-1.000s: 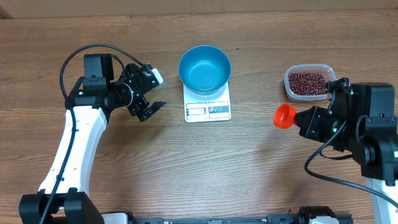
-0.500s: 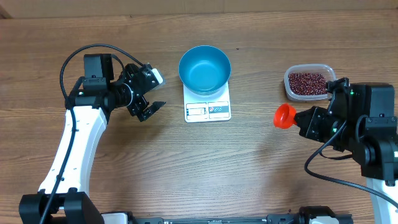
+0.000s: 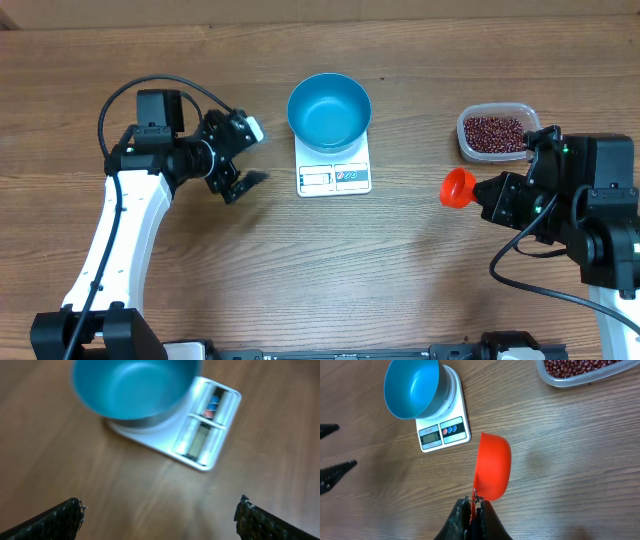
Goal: Scoop item into bowl and weigh 150g on scale
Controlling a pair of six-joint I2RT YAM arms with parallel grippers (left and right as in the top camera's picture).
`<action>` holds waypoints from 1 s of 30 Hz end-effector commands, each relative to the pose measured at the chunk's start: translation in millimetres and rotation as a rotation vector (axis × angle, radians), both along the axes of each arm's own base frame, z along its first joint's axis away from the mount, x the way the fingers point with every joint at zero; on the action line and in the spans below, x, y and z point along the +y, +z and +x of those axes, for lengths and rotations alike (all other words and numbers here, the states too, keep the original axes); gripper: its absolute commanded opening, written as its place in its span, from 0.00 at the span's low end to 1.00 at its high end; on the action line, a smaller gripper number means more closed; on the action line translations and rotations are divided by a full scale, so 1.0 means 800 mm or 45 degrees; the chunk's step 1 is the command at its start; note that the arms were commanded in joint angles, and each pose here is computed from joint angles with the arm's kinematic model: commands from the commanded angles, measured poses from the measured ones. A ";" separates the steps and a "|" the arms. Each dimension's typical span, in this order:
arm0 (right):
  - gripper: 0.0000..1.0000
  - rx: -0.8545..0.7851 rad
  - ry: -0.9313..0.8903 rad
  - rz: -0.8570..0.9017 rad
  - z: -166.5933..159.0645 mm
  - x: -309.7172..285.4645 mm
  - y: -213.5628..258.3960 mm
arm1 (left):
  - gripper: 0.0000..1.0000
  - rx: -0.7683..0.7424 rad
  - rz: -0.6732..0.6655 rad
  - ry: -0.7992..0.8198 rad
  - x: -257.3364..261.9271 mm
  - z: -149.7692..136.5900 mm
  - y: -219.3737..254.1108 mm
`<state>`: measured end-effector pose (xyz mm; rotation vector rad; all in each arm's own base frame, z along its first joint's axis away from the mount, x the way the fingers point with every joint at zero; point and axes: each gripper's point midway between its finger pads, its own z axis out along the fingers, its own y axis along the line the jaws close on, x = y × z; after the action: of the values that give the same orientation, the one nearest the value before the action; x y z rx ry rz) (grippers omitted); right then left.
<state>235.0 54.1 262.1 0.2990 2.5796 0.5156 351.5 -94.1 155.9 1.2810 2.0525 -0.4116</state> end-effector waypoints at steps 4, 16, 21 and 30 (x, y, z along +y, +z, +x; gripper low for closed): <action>0.04 -0.036 -0.003 -0.008 0.002 -0.002 0.010 | 1.00 -0.027 -0.132 -0.166 -0.028 -0.014 0.019; 0.04 -0.040 -0.003 -0.007 0.003 -0.002 0.011 | 1.00 -0.036 -0.013 -0.095 -0.010 -0.003 0.007; 0.04 -0.040 -0.002 -0.007 0.003 -0.002 0.011 | 1.00 -0.032 0.080 -0.052 0.004 0.001 -0.002; 0.04 -0.040 -0.002 -0.007 0.003 -0.002 0.011 | 0.99 -0.028 0.171 -0.009 0.019 0.005 -0.010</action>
<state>235.2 54.1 262.2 0.2983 2.5789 0.5155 349.0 -82.7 146.4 1.3340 2.0947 -0.3263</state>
